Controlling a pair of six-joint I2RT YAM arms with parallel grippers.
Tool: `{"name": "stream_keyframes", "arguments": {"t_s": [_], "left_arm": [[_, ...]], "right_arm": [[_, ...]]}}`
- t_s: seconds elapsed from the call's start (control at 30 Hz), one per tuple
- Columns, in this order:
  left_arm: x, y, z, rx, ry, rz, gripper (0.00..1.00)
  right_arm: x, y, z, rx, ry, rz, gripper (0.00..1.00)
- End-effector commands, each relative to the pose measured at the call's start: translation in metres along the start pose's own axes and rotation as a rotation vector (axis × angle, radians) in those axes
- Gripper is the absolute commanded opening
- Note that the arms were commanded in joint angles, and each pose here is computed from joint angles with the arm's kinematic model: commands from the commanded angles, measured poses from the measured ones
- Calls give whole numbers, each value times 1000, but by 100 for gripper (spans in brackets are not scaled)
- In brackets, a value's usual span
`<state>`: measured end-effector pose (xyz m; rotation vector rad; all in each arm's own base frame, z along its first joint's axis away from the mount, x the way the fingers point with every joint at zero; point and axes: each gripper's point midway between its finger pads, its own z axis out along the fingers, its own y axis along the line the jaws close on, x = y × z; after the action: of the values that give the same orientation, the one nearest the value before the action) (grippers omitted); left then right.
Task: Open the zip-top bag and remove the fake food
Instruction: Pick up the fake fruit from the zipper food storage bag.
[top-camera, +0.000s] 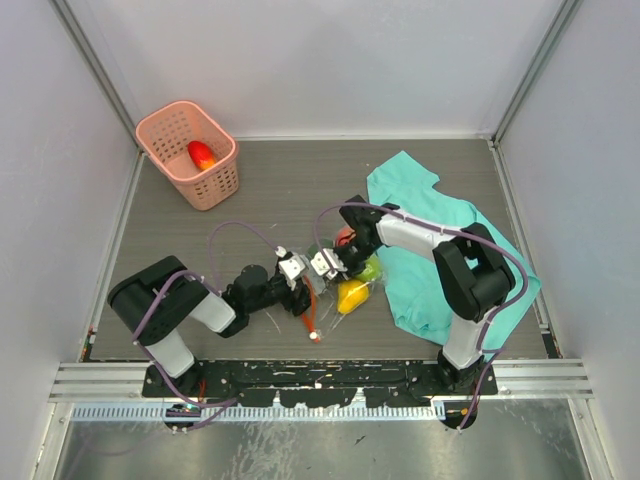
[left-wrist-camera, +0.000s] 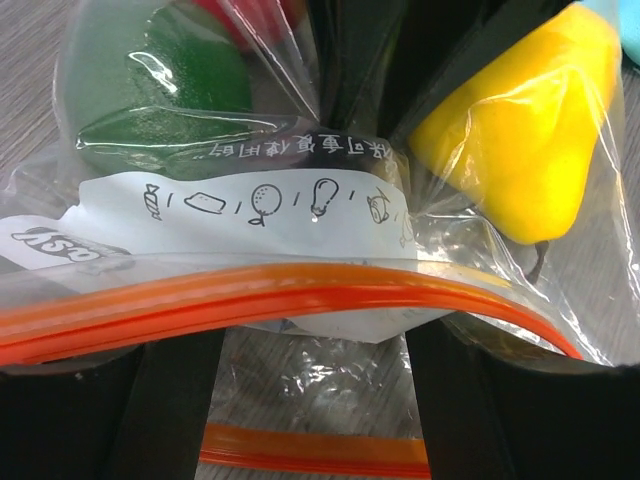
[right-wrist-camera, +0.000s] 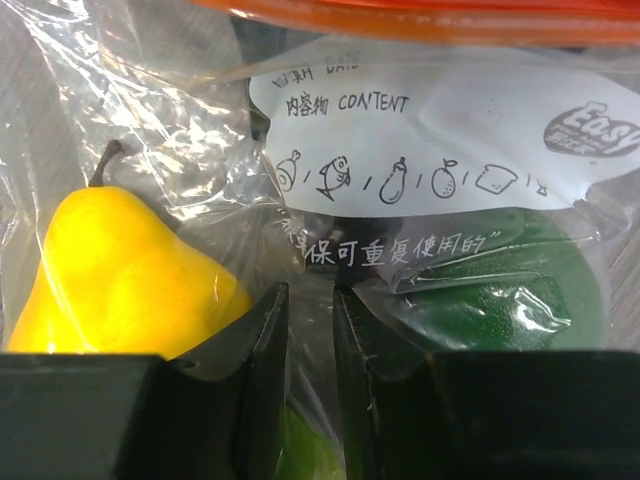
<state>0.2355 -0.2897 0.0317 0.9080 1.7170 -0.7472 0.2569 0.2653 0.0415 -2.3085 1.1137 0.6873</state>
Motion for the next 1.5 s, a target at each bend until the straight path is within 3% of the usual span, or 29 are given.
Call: {"name": "stream_keyframes", "arguments": {"t_s": [0.0, 0.87, 1.47], "left_arm": [[-33, 5, 3, -38, -115, 16, 72], [-42, -4, 2, -22, -140, -25, 83], [-48, -12, -2, 18, -118, -32, 86]], "right_arm": [[-15, 2, 4, -37, -39, -25, 29], [-42, 11, 15, -94, -107, -48, 23], [-51, 4, 4, -73, -133, -31, 29]]}}
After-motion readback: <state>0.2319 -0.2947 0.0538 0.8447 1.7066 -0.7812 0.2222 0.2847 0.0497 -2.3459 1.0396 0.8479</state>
